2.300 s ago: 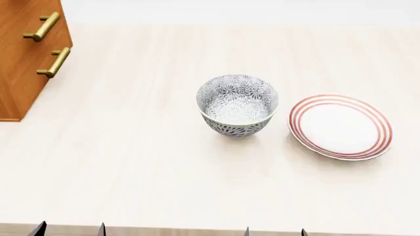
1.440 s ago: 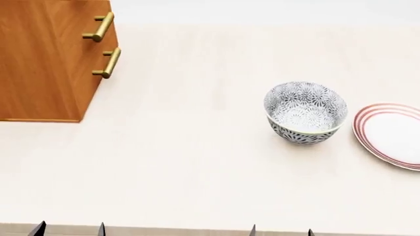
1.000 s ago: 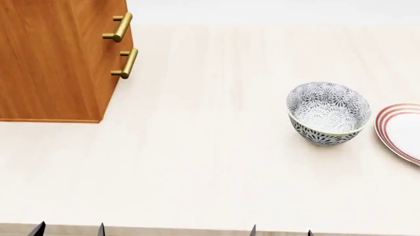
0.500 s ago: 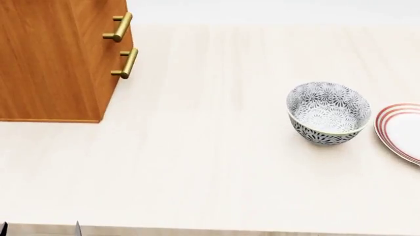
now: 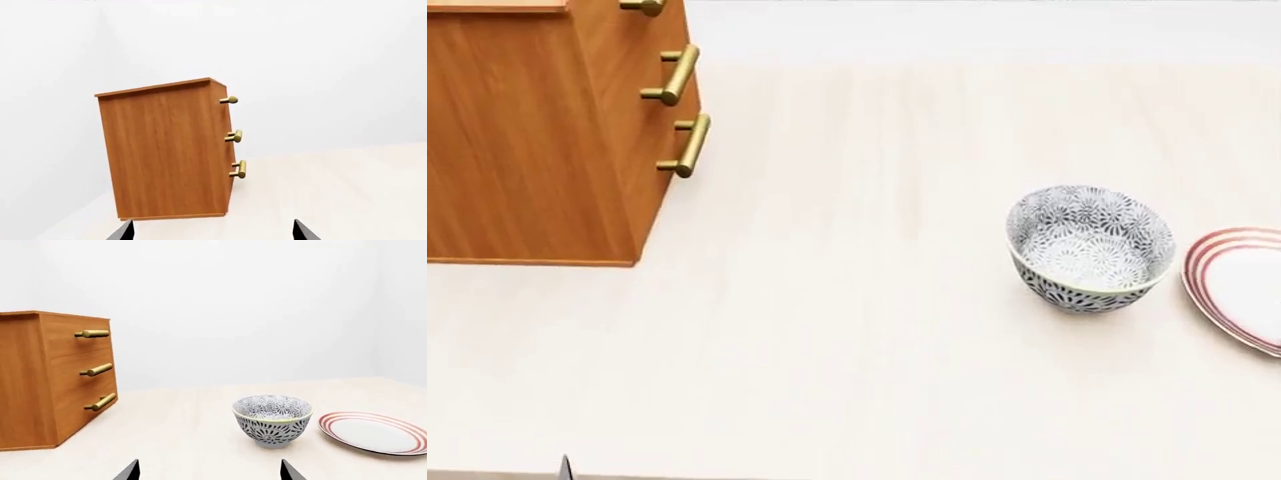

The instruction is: Put the bowl on top of the cabinet.

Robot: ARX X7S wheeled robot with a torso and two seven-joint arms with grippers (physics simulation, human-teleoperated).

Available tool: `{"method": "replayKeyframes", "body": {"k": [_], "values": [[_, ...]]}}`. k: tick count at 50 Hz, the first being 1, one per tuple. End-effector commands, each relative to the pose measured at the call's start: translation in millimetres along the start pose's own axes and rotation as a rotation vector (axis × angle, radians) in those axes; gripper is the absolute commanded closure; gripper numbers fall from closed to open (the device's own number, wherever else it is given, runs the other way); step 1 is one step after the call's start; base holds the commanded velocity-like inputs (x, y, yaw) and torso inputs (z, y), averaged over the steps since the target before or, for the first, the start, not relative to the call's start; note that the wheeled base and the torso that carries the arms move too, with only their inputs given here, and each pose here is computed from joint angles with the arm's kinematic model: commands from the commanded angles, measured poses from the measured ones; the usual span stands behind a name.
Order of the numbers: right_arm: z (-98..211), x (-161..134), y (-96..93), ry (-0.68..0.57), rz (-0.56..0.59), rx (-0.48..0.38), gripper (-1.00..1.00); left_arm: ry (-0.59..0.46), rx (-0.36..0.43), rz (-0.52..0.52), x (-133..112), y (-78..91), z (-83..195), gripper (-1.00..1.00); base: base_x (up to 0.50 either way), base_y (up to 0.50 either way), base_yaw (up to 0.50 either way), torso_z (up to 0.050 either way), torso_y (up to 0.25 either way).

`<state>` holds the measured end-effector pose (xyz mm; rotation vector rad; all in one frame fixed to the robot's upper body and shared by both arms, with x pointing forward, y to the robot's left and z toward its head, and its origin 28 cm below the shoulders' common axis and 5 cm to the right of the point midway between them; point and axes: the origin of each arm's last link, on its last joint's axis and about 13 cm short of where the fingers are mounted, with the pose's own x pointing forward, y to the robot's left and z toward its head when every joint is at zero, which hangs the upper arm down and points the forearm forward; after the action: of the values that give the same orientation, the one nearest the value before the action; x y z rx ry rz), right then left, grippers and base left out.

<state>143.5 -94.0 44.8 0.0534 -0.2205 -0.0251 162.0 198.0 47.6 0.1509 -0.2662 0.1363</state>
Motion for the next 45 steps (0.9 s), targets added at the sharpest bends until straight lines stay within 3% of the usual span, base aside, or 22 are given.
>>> {"method": "replayKeyframes", "body": {"k": [1,22,45], "values": [[0.4,-1.1,0.5,-0.008,0.009,-0.005,-1.0,-0.005,-0.009,-0.005,-0.1,0.4,-0.1,-1.0,0.0,0.0,0.0,0.05,0.0],[-0.6,-0.8,1.2,-0.007,0.016,-0.017,-1.0,0.003,-0.003,-0.009,0.7,-0.3,-1.5,-1.0,0.0,0.0,0.0,0.05,0.0],[-0.4,-1.5,1.3,-0.007,0.012,-0.02,-1.0,0.013,0.0,0.004,2.0,-2.6,-3.2,-1.0,0.3,0.0,0.0,0.0,0.0]]}}
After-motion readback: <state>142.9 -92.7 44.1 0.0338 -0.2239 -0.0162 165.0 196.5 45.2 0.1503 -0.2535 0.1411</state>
